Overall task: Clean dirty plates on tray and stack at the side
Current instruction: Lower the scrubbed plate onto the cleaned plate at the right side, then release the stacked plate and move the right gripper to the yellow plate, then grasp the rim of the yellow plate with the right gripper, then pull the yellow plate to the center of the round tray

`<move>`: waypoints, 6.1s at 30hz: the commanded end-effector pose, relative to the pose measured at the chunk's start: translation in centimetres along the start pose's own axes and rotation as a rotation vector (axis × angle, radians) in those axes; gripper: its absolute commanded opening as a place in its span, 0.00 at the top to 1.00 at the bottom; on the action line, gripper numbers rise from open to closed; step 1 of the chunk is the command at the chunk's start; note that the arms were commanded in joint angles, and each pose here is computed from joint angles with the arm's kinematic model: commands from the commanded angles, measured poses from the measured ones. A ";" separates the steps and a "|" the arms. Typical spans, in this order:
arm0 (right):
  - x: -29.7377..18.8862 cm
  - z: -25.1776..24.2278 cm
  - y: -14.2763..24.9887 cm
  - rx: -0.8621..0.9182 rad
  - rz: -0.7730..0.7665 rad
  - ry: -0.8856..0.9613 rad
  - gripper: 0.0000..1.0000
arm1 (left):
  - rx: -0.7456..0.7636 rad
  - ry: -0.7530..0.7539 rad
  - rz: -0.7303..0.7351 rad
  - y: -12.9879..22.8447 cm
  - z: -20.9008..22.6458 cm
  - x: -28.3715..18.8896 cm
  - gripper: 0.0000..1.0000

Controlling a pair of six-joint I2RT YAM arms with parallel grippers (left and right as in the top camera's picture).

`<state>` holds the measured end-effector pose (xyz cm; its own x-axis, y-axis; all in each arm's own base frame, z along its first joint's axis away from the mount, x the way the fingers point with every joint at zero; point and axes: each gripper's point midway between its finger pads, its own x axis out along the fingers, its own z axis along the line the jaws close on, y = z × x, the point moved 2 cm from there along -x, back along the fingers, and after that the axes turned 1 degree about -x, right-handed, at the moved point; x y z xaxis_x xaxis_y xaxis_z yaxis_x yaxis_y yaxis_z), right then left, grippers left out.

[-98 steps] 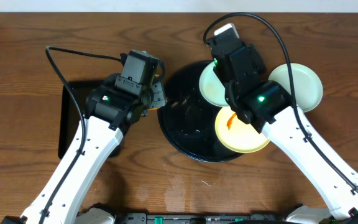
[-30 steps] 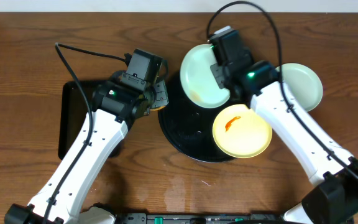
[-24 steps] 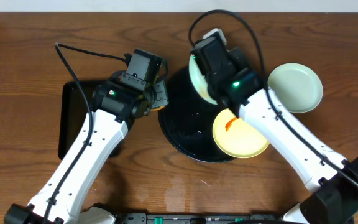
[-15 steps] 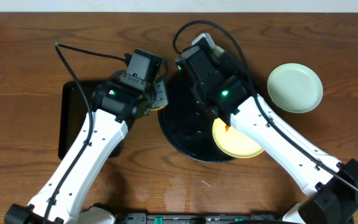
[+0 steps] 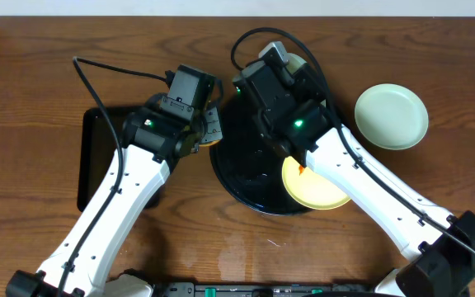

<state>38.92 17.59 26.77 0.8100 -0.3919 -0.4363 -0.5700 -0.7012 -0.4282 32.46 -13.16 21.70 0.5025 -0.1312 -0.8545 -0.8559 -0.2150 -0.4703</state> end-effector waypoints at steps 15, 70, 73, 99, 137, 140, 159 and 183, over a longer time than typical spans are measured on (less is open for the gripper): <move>9.2 -1.2 8.3 0.737 0.270 -0.766 0.99 | 0.002 0.015 0.017 0.3 -0.2 0.2 0.92; 10.6 -4.0 24.9 1.170 0.718 -0.780 0.44 | 0.001 0.025 0.007 0.1 -0.4 0.2 0.92; 7.9 -3.3 24.2 1.115 0.733 -0.759 0.43 | 0.001 0.024 0.007 0.1 -0.4 0.2 0.92; 0.7 8.6 25.1 1.187 0.920 -0.716 0.22 | 0.002 0.026 0.004 0.0 -0.4 0.2 0.92; 0.2 12.5 27.2 1.132 1.008 -0.606 0.62 | 0.002 0.026 0.005 0.1 -0.4 0.2 0.92; 0.3 12.8 27.4 1.126 1.019 -0.604 0.66 | 0.002 0.026 0.004 0.0 -0.4 0.2 0.92; 2.6 11.2 20.8 1.060 0.695 -0.799 0.99 | 0.002 0.026 0.004 0.0 -0.4 0.2 0.92; 8.0 18.1 16.4 0.997 0.524 -0.950 0.99 | 0.004 0.077 0.082 0.9 -1.7 2.4 0.92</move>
<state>33.07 13.99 2.22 0.3061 0.3773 -0.8740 -0.9495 0.1873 -0.2517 33.18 -14.34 20.67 0.4792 -0.1775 -0.8596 -0.8718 -0.2094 -0.4428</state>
